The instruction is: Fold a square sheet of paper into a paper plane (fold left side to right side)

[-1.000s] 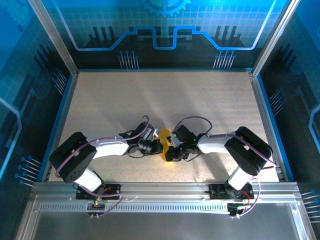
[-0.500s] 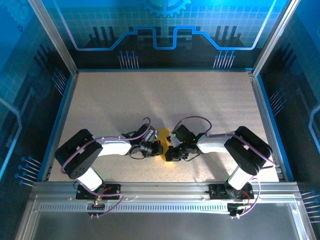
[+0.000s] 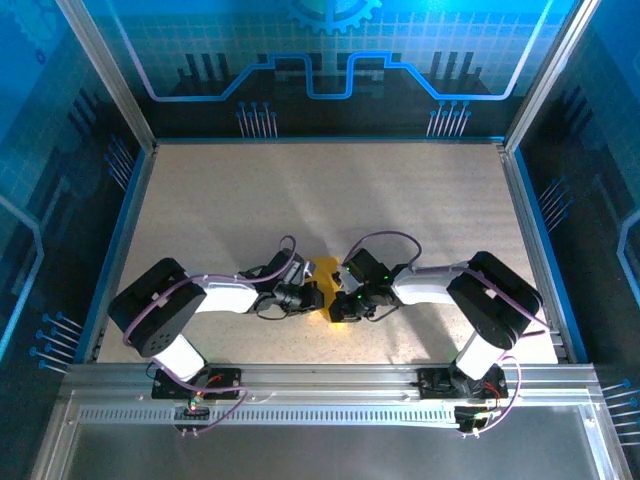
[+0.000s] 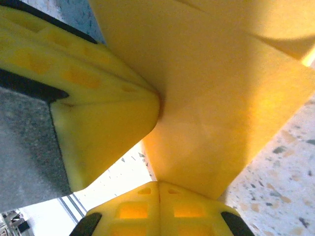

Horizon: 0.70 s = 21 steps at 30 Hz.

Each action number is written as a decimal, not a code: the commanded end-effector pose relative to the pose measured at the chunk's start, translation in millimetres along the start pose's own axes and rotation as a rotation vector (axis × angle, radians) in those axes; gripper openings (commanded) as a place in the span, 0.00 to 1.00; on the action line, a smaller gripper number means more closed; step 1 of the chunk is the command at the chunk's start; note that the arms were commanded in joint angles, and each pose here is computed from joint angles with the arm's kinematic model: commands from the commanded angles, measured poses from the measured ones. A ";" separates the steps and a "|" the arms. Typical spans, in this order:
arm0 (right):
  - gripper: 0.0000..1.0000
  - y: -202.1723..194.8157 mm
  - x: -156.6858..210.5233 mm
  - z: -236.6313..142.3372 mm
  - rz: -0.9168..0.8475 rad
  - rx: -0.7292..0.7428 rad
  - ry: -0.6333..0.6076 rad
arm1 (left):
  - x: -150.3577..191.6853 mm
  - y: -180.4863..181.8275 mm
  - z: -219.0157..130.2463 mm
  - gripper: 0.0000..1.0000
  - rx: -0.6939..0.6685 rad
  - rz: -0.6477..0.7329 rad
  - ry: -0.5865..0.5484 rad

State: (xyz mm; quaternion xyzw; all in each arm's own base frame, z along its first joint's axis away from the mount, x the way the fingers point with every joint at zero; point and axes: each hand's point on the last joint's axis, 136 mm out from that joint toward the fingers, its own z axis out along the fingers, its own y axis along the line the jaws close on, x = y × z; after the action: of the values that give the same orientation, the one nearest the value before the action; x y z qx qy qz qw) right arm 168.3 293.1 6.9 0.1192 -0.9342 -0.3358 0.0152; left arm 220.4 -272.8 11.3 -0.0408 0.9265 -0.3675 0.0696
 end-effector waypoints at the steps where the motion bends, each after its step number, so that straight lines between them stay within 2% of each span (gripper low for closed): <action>1: 0.00 -72.4 46.1 7.8 0.102 0.285 0.122 | -8.2 50.2 -2.1 0.07 -0.131 -0.085 -0.049; 16: 0.00 -69.3 45.7 6.9 0.092 0.277 0.125 | -56.4 89.8 -31.4 0.07 -0.164 -0.129 -0.143; 21: 0.00 -66.1 43.7 6.7 0.087 0.264 0.120 | -70.9 83.2 -41.1 0.07 -0.124 -0.131 -0.157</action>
State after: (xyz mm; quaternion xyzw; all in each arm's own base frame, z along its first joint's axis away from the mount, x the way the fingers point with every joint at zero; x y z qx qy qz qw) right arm 172.9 295.0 7.4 0.1238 -0.9354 -0.3311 0.0037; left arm 272.3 -210.6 11.4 -0.1080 0.9129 -0.3812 0.0979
